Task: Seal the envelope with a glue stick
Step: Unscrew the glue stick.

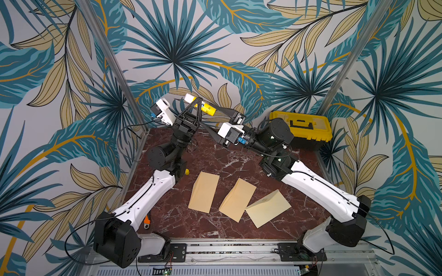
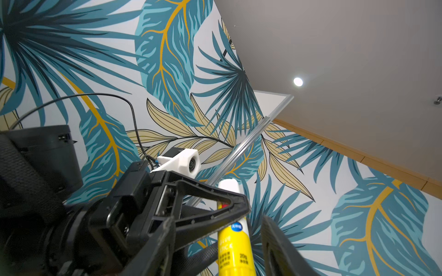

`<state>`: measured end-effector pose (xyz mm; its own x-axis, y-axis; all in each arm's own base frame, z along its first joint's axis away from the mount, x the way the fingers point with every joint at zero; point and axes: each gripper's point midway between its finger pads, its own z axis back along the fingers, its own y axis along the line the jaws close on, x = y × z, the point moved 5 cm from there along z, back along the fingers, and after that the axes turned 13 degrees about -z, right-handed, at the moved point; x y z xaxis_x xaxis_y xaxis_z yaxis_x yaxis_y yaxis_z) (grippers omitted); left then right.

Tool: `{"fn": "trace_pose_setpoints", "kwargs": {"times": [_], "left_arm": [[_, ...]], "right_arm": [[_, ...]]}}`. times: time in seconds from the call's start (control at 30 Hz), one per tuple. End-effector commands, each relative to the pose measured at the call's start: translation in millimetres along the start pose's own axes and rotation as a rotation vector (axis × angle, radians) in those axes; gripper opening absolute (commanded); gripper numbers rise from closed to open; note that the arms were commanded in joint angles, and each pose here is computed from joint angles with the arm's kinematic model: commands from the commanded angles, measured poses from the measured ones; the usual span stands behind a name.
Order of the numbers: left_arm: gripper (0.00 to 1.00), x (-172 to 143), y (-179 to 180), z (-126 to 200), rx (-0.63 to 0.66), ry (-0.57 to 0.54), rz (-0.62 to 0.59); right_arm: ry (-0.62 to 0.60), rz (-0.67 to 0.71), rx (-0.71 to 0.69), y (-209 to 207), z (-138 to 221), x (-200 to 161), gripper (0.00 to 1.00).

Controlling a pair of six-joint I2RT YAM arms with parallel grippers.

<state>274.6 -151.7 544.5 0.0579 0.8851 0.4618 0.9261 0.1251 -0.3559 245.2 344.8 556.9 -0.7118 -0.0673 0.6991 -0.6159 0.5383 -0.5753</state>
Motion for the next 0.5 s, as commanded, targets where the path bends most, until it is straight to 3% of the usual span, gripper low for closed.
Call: {"fn": "trace_pose_setpoints", "kwargs": {"times": [0.0,0.47], "left_arm": [[0.0,4.5,-9.0,1.1,-0.016,-0.013,0.005],[0.0,4.1,-11.9,-1.1,-0.014,-0.011,0.013]], "right_arm": [[0.066,0.071,-0.029,-0.8,-2.9,-10.7,0.56],[0.11,0.137,-0.058,-5.8,-7.4,-14.4,0.46]]}}
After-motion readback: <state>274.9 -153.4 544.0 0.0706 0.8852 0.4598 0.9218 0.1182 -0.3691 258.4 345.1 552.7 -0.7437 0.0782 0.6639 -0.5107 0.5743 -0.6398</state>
